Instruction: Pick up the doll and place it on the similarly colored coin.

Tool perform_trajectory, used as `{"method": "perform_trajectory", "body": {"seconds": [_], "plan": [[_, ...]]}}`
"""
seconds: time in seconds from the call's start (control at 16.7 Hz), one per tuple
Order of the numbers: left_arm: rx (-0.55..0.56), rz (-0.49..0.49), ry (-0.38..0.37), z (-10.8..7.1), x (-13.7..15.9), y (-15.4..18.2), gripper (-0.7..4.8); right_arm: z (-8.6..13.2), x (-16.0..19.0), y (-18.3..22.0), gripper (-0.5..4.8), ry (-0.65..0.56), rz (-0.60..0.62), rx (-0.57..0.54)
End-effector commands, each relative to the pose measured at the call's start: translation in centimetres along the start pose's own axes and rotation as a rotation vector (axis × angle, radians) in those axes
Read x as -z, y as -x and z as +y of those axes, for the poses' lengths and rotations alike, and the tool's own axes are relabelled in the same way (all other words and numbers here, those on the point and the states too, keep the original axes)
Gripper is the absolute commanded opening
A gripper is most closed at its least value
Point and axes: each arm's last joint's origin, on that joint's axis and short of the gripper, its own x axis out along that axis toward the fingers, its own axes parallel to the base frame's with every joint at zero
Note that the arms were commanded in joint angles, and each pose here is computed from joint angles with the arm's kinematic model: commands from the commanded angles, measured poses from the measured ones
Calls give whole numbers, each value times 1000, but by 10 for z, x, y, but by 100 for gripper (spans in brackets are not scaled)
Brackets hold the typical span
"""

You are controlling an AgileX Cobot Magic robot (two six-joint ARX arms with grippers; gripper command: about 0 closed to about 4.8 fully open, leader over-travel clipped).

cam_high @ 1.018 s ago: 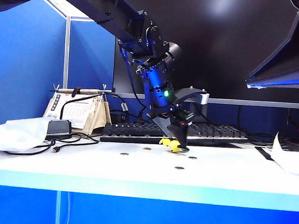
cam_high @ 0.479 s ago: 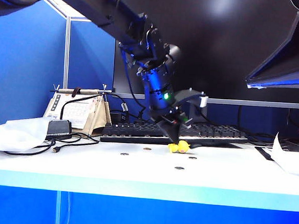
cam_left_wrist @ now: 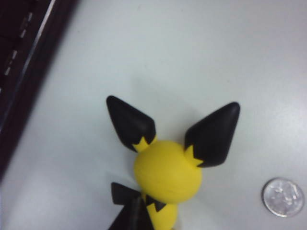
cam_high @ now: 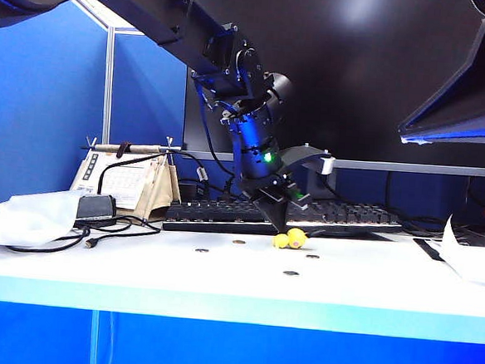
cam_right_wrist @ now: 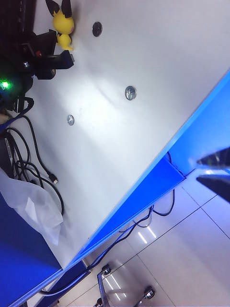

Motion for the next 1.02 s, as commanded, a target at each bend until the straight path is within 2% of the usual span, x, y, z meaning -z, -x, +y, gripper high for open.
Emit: {"method": "perform_trajectory", "body": {"seconds": [0.06, 0.24, 0.42, 0.6, 0.72, 0.84, 0.9, 0.96, 1.02], "plan": [[39, 81, 8, -8, 11, -10, -6, 1, -2, 0, 32, 9, -16, -5], [0, 120, 13, -3, 11, 1, -6, 1, -3, 0, 32, 14, -26, -3], [-38, 106, 56, 19, 10, 30, -6, 0, -5, 1, 32, 20, -48, 22], [-111, 99, 28, 35, 8, 51, -6, 0, -5, 1, 32, 21, -48, 21], [-149, 73, 34, 42, 6, 57, -6, 0, -5, 1, 32, 21, -48, 21], [-141, 86, 44, 43, 8, 57, -6, 0, -5, 1, 32, 21, -48, 21], [-139, 79, 74, 42, 7, 57, -6, 0, -5, 1, 32, 20, -47, 21], [-140, 61, 140, 43, 6, 60, -5, 0, -5, 1, 32, 20, -47, 21], [-126, 42, 178, 44, 4, 64, 30, 0, -5, 1, 32, 21, -48, 21]]}}
